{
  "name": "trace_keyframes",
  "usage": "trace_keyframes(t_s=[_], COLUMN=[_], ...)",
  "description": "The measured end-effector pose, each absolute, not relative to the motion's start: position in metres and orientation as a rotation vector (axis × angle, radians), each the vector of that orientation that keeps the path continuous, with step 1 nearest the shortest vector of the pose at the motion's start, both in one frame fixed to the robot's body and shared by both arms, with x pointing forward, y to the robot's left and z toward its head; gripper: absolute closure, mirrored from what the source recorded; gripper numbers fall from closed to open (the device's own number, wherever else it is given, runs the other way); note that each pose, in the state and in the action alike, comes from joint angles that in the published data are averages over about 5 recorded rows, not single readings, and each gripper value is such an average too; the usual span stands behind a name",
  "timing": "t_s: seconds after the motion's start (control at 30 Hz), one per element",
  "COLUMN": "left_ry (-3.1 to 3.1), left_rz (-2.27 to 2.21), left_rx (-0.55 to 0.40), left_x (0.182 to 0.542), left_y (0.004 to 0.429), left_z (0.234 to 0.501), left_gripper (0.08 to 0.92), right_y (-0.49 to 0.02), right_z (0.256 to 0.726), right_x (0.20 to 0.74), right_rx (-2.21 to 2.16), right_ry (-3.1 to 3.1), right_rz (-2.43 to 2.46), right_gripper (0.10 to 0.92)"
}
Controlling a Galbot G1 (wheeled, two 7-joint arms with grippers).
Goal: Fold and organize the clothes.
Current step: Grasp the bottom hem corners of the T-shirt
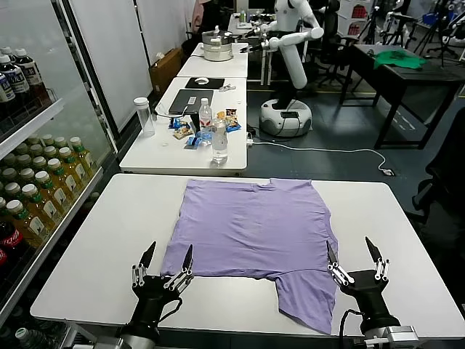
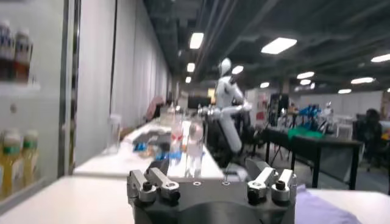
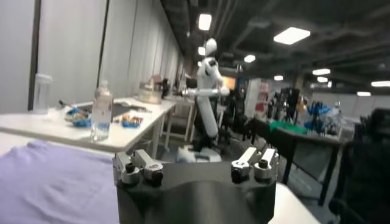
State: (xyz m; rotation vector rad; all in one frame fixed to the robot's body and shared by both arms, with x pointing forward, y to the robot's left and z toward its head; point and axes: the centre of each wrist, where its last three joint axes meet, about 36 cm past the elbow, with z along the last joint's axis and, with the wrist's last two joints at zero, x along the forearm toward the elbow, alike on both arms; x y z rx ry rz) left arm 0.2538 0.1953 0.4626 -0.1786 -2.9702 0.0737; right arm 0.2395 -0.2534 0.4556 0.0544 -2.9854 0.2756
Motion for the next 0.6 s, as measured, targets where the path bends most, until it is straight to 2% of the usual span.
trace_keyframes(t_s=[0.6], left_ry=[-2.684], left_rz=[-0.113], left_rx=[-0.102], left_x=[0.307], left_y=[0.219], left_z=[0.419], left_gripper=[0.177], right_y=[-0.248], right_z=[0.425], right_x=[0.225], right_rx=[0.064], right_ry=[-2.722], right_rz=[0.277], right_gripper=[0.200])
